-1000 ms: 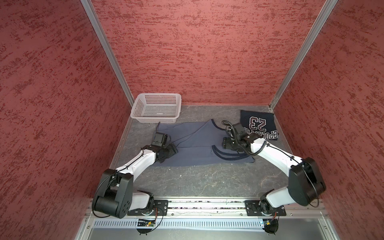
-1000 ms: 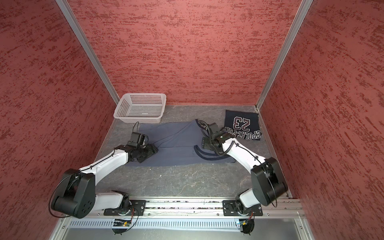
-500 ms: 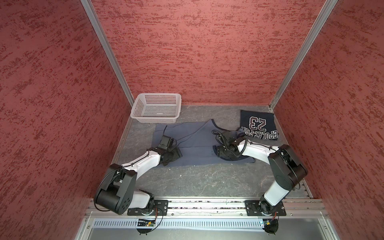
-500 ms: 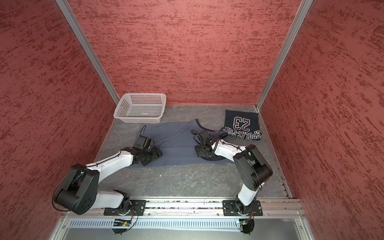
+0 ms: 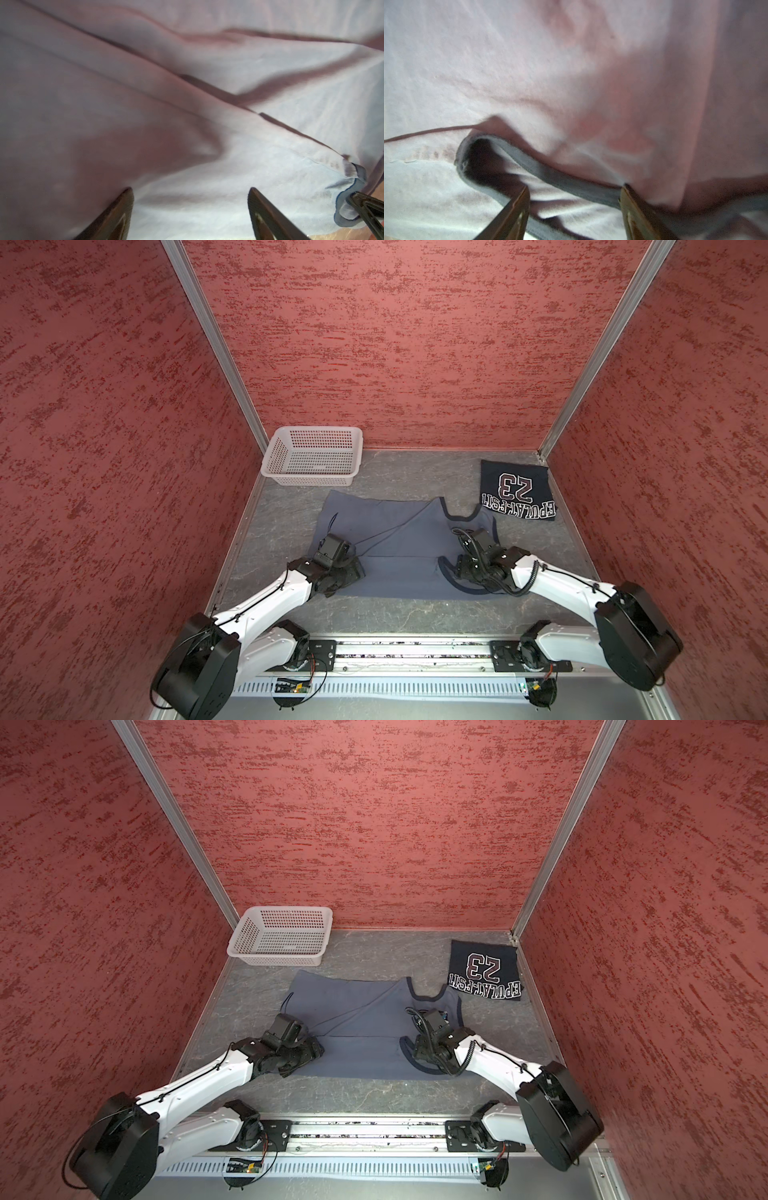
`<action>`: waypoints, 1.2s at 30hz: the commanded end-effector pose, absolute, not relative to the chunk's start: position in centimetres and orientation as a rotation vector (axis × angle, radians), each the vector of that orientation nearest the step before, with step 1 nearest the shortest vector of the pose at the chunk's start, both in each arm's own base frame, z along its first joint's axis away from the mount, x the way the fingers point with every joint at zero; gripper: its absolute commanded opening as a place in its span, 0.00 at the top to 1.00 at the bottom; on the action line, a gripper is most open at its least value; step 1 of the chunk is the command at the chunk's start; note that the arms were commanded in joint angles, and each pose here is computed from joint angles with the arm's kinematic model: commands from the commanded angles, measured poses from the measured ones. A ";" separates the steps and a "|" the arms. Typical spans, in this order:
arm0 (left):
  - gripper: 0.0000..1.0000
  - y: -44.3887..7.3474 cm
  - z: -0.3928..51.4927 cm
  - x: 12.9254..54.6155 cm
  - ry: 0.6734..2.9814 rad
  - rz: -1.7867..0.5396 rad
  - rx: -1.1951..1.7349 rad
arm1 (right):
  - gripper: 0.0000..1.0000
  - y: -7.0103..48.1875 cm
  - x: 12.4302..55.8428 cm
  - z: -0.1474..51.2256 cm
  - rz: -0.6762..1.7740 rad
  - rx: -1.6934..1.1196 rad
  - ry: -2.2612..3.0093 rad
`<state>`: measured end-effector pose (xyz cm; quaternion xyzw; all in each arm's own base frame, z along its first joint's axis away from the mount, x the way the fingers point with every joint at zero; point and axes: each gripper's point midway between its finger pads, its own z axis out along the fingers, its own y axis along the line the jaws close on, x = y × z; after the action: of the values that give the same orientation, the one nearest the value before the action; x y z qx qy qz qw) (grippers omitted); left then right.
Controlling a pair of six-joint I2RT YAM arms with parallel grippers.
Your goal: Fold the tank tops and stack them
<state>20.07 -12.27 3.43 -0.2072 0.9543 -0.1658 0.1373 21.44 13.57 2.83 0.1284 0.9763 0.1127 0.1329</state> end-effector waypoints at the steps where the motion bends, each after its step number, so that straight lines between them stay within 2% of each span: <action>1: 0.13 -11.7 5.9 22.1 2.709 -0.433 -0.565 | 0.27 12.1 22.8 5.0 0.191 0.372 2.805; 4: 0.14 -10.1 9.4 27.2 2.582 -0.486 -0.615 | 0.26 11.9 27.3 8.3 0.186 0.352 2.701; 8: 0.15 -6.9 12.6 33.7 2.366 -0.521 -0.678 | 0.27 12.5 33.2 11.9 0.306 0.322 2.555; 11: 0.17 -5.4 12.5 37.5 2.286 -0.548 -0.702 | 0.27 13.4 36.6 14.0 0.363 0.285 2.484; 17: 0.27 -5.0 10.9 42.8 2.274 -0.629 -0.680 | 0.27 15.5 41.2 13.4 0.425 0.232 2.473; 24: 0.28 -7.4 8.4 44.4 2.387 -0.582 -0.636 | 0.27 17.0 44.9 11.0 0.464 0.206 2.497; 32: 0.26 -7.8 4.2 41.2 2.483 -0.538 -0.739 | 0.31 16.1 48.2 8.0 0.431 0.246 2.536; 36: 0.24 -7.3 2.8 39.3 2.521 -0.489 -0.797 | 0.37 16.8 49.7 6.5 0.430 0.206 2.570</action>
<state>40.37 -7.90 3.65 -0.2699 0.9126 -0.1971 0.2356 48.54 16.17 6.35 0.0930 0.9500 0.1512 0.2569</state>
